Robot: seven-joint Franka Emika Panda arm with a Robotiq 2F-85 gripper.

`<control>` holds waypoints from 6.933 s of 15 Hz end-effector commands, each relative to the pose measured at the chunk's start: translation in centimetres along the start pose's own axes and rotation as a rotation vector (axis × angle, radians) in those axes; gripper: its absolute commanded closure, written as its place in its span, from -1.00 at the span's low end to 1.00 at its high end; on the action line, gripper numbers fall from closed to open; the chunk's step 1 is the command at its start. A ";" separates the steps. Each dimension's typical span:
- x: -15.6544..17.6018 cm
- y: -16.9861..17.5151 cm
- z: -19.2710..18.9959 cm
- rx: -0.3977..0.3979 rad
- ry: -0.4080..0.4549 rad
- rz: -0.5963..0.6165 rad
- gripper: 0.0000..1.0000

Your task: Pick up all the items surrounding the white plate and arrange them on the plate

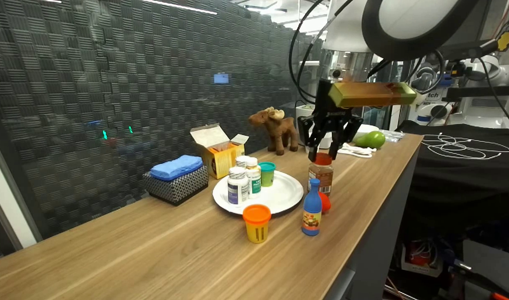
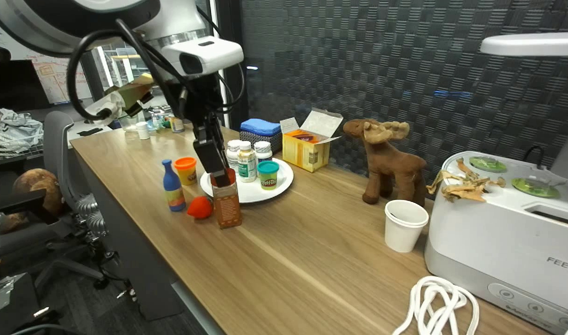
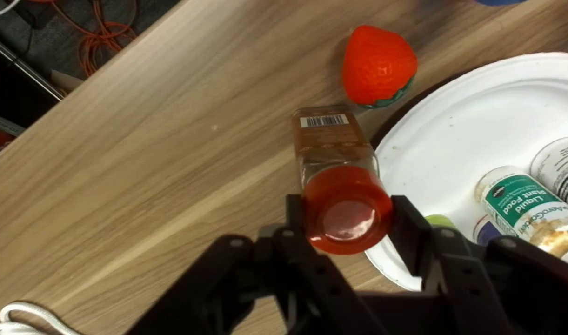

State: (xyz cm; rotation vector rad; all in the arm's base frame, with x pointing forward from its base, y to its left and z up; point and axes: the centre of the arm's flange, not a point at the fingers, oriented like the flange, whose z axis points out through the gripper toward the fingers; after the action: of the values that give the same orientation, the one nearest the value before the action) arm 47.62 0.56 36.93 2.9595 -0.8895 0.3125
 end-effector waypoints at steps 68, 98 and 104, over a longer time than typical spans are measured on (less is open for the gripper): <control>1.2 -11.5 -8.0 0.026 0.166 -0.264 -1.00; -8.1 -18.8 4.0 -0.016 -0.115 -0.507 -0.27; -7.9 -18.9 2.7 0.016 -0.086 -0.504 0.43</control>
State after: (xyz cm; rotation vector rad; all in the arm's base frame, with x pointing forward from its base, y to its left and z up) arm 51.79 20.22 31.62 3.0617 -0.1328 0.1194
